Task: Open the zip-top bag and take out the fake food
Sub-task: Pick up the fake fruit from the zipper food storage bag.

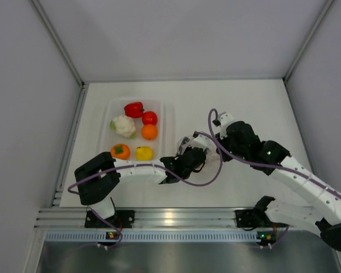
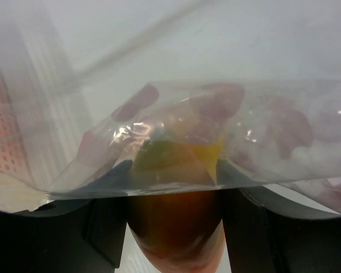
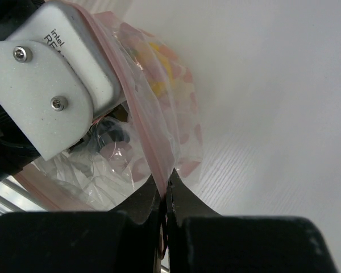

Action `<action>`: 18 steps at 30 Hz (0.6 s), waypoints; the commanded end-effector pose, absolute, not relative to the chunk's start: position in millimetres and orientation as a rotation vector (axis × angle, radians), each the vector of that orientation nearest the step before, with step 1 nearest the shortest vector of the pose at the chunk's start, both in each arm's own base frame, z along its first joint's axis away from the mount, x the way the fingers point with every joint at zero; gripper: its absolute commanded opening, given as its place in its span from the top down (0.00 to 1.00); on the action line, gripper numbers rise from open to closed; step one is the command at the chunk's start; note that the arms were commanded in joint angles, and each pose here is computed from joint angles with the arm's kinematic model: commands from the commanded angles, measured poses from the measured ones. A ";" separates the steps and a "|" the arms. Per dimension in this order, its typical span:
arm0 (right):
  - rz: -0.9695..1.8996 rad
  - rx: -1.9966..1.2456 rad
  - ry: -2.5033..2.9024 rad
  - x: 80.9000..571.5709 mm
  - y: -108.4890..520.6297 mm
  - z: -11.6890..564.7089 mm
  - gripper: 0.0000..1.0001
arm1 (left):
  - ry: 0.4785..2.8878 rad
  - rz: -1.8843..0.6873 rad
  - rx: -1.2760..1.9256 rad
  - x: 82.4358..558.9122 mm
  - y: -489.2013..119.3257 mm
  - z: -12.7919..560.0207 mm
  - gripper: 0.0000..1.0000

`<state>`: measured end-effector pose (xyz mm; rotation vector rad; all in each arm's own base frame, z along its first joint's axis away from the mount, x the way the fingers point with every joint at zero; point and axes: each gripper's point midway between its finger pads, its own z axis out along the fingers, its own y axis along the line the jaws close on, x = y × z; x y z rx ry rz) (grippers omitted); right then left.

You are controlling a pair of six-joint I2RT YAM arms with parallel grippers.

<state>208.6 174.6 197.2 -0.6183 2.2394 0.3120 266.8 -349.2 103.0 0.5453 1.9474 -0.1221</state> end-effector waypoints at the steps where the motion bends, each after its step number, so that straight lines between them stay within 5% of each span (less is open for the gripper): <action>1: 0.289 -0.642 2.318 196.9 168.9 181.0 1.00 | 1.953 -0.165 0.344 286.9 -337.9 128.1 1.00; 10: 0.187 -0.607 2.383 210.8 169.8 141.4 1.00 | 1.938 -0.193 0.307 291.5 -339.3 153.2 1.00; 18: 0.067 -0.562 2.338 222.3 153.4 163.7 1.00 | 2.032 -0.089 0.198 308.0 -293.9 131.0 1.00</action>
